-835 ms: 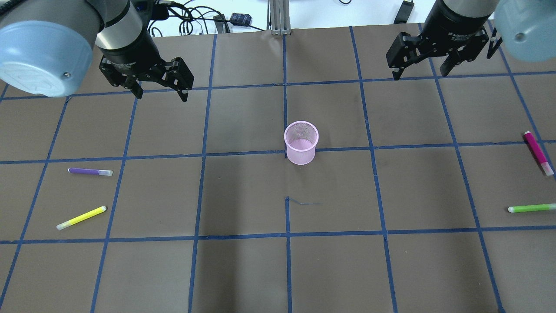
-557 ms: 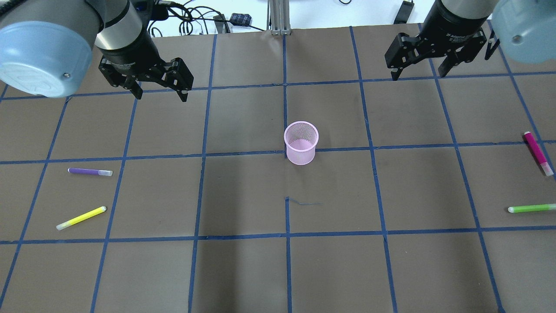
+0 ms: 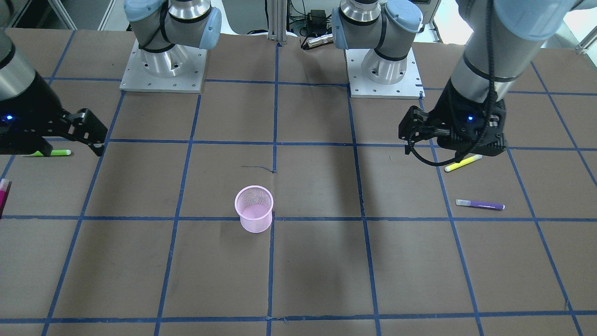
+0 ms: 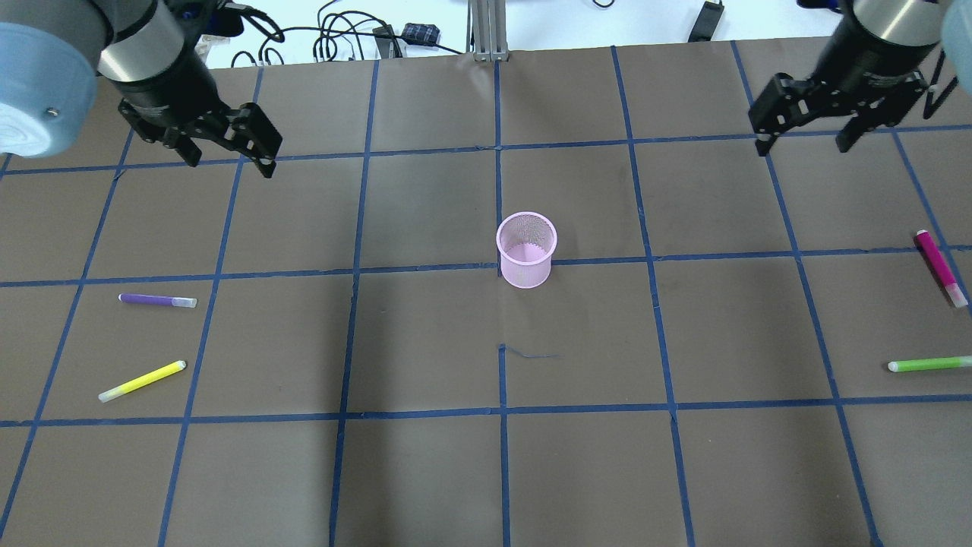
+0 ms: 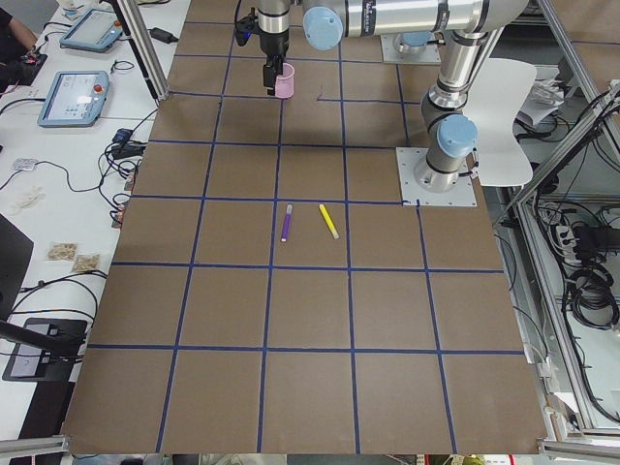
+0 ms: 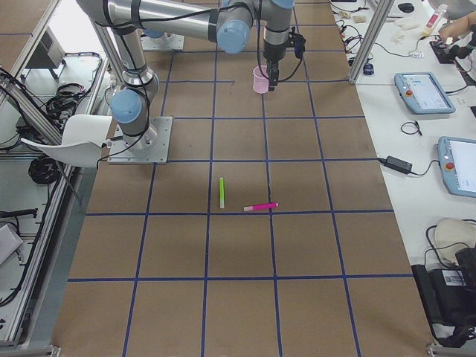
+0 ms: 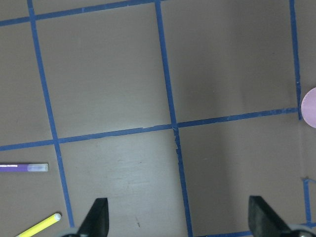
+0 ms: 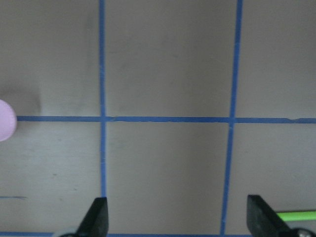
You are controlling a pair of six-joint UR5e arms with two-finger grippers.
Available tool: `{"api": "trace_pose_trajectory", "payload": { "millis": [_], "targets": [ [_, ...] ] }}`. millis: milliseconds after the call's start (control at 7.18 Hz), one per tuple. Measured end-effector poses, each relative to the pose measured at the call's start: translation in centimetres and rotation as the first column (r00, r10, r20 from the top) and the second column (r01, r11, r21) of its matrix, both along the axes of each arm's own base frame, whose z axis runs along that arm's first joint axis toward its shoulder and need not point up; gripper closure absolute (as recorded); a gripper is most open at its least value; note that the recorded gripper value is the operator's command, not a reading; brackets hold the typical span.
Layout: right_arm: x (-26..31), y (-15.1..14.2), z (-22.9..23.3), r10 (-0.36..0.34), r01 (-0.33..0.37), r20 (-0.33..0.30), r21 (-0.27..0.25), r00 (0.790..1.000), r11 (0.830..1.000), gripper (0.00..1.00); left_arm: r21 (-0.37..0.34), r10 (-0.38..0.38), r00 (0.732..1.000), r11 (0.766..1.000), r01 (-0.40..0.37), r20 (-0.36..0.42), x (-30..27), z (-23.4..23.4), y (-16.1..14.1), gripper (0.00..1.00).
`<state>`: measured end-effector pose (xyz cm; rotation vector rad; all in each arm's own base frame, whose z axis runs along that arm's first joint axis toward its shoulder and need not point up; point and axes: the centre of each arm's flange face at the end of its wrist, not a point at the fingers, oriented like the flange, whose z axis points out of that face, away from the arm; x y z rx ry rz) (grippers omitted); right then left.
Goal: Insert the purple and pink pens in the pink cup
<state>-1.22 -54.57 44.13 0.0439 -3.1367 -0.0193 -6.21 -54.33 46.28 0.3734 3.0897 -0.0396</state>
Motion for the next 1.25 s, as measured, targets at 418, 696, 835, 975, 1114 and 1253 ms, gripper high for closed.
{"api": "trace_pose_trajectory", "payload": {
  "millis": [418, 696, 835, 975, 1114, 1253],
  "targets": [
    [-17.9, -1.4, -10.5, 0.101, -0.1, -0.045, 0.029, 0.994, 0.995, 0.0, 0.039, -0.292, 0.954, 0.955, 0.295, -0.068, 11.3, -3.5, -1.5, 0.0],
    [-25.8, -1.2, -17.7, 0.116, -0.114, -0.03, 0.048, 0.993, 0.992, 0.0, 0.033, -0.533, 0.839, 0.842, 0.539, -0.112, 17.2, -6.8, -2.4, 0.0],
    [-28.3, -1.0, -20.7, 0.115, -0.114, -0.021, 0.056, 0.993, 0.992, 0.0, 0.022, -0.641, 0.759, 0.762, 0.647, -0.117, 20.1, -8.7, -3.0, 0.0],
    [-29.8, -0.7, -22.6, 0.114, -0.113, -0.011, 0.063, 0.993, 0.992, 0.0, 0.013, -0.711, 0.692, 0.696, 0.718, -0.121, 22.6, -10.6, -3.5, 0.0],
    [-30.5, -0.7, -23.8, 0.11, -0.109, -0.004, 0.068, 0.994, 0.992, 0.03, -0.006, -0.753, 0.644, 0.65, 0.759, -0.139, 25.3, -12.4, -3.5, 0.0],
    [-31.0, -1.0, -24.6, 0.107, -0.106, 0.0, 0.071, 0.994, 0.992, 0.05, -0.042, -0.808, 0.568, 0.58, 0.813, -0.156, 27.7, -14.0, -3.4, 0.02]
  ]
}}
